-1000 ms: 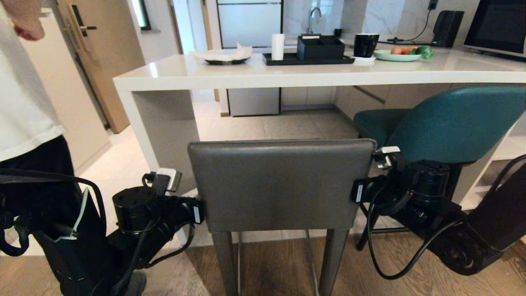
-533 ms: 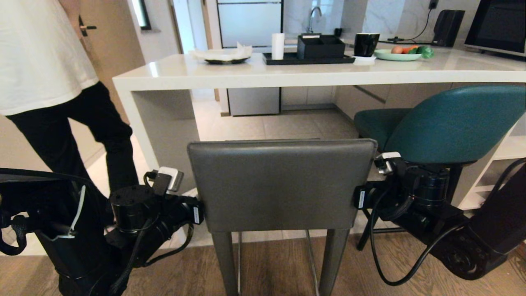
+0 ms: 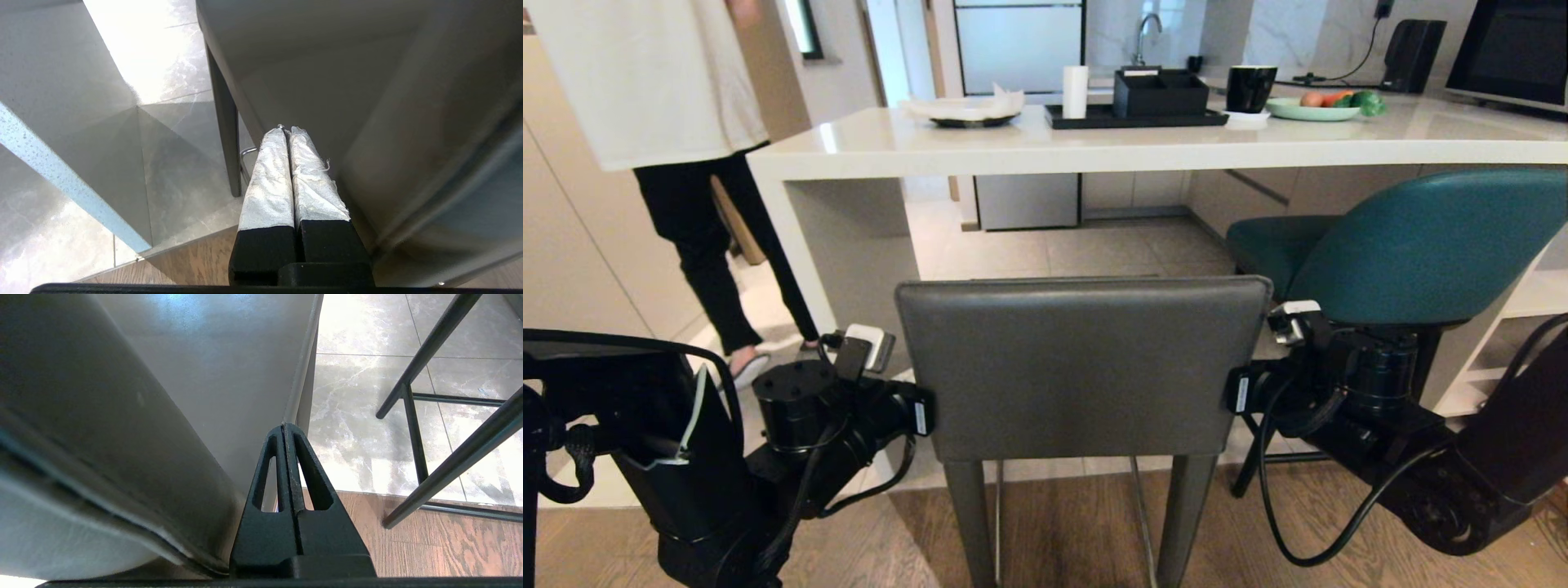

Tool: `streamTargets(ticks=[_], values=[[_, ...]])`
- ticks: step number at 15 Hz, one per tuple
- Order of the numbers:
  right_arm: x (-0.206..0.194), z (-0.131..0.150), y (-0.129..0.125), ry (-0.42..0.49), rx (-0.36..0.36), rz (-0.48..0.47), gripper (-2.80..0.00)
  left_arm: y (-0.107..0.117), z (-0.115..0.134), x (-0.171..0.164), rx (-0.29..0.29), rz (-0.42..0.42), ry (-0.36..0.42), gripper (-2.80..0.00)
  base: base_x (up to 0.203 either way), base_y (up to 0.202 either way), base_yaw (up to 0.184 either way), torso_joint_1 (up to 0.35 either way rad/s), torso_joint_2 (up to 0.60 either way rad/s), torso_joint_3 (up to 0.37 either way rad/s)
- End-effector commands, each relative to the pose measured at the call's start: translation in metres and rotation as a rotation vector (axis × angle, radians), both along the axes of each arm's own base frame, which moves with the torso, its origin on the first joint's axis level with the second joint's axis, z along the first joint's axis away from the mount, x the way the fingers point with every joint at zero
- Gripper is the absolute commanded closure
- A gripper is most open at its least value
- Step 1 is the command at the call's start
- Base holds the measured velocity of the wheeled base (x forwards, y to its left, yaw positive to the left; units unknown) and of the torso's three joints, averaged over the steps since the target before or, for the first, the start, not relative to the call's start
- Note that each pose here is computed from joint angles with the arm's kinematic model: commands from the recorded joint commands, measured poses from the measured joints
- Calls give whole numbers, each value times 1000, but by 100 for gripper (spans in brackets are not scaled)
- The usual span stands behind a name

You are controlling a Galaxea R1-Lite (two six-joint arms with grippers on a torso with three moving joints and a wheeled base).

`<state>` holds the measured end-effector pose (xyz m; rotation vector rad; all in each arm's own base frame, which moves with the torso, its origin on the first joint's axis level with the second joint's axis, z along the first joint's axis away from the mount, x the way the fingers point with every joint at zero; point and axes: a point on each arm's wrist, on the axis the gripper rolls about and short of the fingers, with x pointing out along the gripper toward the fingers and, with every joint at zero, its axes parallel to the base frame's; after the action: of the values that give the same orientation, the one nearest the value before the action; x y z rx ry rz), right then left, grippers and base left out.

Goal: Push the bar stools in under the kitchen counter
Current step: Push the gray chair back under the dining table

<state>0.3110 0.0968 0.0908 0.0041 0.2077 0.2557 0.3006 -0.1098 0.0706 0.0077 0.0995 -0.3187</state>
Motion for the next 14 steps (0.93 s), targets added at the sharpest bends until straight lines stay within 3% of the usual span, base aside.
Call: streamTargets(ticks=[1, 4, 14], values=[[0, 2, 0, -12, 2, 0, 0, -1, -4, 2, 1, 1, 4, 0, 0, 0, 0, 0, 0, 0], [3, 3, 1, -20, 4, 0, 0, -3, -8, 5, 3, -3, 11, 0, 66, 0, 2, -2, 1, 3], [8, 1, 3, -19, 2, 1, 0, -3, -8, 5, 5, -4, 8, 0, 187, 0, 1, 2, 3, 3]])
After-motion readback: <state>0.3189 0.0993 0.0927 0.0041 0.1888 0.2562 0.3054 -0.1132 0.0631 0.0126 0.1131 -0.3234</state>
